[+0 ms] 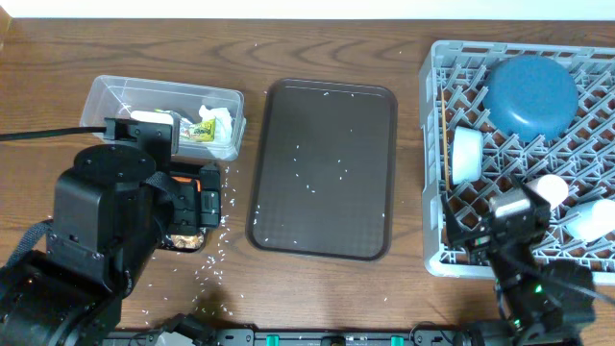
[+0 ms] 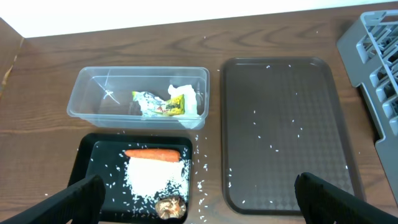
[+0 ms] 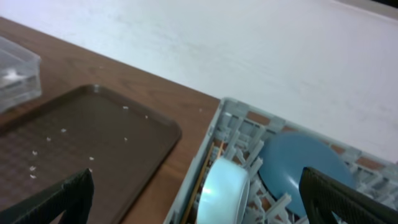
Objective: Sort waste into correct bins and load items into the dishwasher rack
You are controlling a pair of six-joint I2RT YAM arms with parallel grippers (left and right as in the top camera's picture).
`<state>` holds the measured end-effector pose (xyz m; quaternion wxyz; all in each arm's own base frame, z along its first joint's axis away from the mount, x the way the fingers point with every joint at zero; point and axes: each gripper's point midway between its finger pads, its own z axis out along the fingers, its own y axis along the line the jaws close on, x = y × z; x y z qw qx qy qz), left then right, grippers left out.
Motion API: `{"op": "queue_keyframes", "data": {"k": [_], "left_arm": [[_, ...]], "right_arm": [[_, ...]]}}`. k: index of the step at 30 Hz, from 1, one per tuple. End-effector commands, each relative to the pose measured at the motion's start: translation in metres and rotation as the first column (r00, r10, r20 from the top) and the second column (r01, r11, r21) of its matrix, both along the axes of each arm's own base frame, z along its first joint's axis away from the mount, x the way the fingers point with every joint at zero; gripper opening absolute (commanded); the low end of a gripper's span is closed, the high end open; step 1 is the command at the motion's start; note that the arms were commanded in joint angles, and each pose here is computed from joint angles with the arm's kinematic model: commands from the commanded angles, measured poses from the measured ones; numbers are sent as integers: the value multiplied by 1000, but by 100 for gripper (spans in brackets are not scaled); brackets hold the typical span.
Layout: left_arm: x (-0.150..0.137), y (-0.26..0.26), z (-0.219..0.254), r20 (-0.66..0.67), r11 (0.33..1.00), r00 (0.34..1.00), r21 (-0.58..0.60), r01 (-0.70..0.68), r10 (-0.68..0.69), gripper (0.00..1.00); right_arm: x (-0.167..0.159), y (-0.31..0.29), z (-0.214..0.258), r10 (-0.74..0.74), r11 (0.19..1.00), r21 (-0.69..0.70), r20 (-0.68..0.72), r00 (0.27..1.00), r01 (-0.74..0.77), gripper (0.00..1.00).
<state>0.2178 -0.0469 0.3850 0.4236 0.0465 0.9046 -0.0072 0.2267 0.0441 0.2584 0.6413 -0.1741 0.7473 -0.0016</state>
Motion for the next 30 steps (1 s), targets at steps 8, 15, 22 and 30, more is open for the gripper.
{"op": "queue_keyframes", "data": {"k": [8,15,22,30], "left_arm": [[-1,0,3,7,1000,1000,-3,9,-9,98],[-1,0,3,7,1000,1000,-3,9,-9,98],[-1,0,3,7,1000,1000,-3,9,-9,98],[-1,0,3,7,1000,1000,-3,9,-9,98]], "right_arm": [[6,3,-83,16,999,28,66,998,-18,99],[14,6,-96,23,996,87,110,994,-32,99],[14,6,-97,23,996,87,107,994,-32,99],[14,6,-97,23,996,87,106,994,-32,99]]}}
